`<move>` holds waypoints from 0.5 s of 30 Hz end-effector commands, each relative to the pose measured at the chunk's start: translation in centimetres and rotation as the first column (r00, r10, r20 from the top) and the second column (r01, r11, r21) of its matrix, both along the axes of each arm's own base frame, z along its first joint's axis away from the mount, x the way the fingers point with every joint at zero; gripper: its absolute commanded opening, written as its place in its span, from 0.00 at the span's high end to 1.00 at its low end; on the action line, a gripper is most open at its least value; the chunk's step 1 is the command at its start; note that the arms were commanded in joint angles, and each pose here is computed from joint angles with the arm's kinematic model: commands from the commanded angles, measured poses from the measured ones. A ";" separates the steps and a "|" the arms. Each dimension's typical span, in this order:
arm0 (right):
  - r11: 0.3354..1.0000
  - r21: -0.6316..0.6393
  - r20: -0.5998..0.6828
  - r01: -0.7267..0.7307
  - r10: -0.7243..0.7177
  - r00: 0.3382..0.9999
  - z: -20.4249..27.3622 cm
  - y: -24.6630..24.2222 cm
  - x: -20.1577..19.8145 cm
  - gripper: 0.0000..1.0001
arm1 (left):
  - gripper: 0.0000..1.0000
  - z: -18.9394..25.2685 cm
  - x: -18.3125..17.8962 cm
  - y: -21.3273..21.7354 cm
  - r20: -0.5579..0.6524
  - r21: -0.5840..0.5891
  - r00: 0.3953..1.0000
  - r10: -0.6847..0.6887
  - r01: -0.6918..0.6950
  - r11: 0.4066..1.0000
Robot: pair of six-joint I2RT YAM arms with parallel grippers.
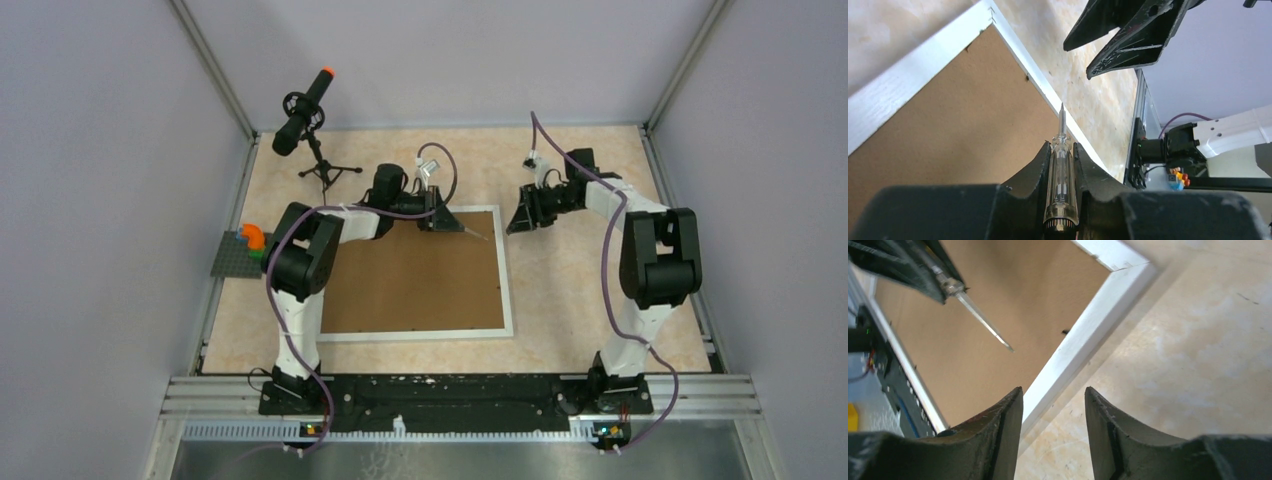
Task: Take the photo out of the frame
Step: Adjust the screwdriver, then release the photo frame item from the photo frame.
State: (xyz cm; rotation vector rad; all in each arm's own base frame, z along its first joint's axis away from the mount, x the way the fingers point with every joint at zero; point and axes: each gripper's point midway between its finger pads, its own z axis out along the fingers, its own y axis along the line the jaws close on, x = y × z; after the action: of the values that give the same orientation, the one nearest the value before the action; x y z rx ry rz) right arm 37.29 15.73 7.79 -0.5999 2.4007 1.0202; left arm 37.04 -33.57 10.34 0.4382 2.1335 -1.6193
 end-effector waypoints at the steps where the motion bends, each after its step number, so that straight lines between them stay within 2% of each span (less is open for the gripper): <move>1: 0.990 0.005 -0.028 0.139 -0.139 0.990 -0.6 -0.4 2.0 0.55 | 1.00 1.6 1.6 -0.6 0.094 -0.087 0.993 0.075 -0.067 0.994; 6: 0.985 0.030 -0.112 0.172 -0.168 0.979 -2.3 0.1 1.9 0.58 | 1.00 0.5 2.2 -0.7 0.128 -0.092 0.988 0.091 -0.080 0.993; 15: 0.979 0.036 -0.158 0.199 -0.191 0.969 -3.6 0.4 2.2 0.64 | 1.00 -1.3 2.5 -0.7 0.133 -0.076 0.987 0.092 -0.082 0.994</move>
State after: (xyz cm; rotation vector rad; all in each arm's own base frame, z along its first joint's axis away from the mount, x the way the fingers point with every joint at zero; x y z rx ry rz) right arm 38.40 16.03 3.76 -0.2930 2.5326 1.0710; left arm 39.09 -34.09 8.42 0.3759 2.0334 -1.5825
